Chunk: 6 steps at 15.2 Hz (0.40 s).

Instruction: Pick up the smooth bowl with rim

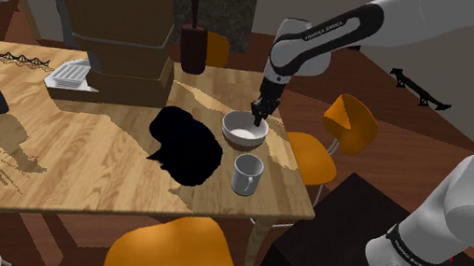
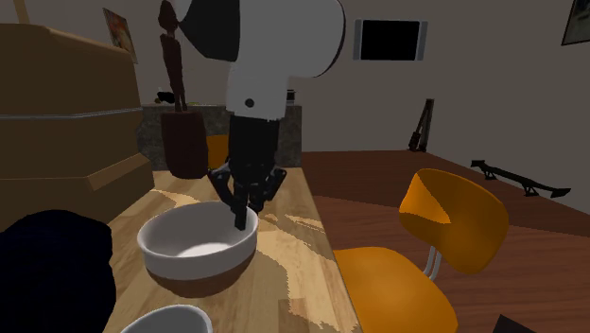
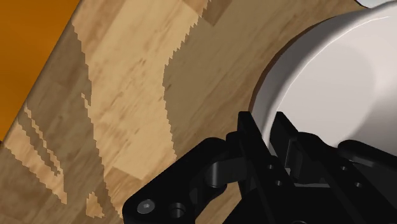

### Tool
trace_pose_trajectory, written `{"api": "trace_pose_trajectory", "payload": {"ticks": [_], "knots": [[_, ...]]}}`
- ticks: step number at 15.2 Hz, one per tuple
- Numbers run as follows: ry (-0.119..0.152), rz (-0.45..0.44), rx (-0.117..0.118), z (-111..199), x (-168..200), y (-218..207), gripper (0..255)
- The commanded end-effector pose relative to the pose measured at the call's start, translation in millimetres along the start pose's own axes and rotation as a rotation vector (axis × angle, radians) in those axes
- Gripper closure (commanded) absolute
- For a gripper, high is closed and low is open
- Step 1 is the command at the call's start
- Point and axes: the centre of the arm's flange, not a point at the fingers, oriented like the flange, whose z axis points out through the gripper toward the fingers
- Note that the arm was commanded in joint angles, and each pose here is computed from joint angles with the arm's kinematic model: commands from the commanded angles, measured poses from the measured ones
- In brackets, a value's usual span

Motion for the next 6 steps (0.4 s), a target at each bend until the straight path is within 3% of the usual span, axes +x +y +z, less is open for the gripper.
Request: {"api": "trace_pose_trajectory", "payload": {"ticks": [1, 6], "knots": [[0.0, 0.0, 0.0, -10, 1, -1, 255], [0.0, 0.0, 0.0, -27, 1, -4, 255]]}}
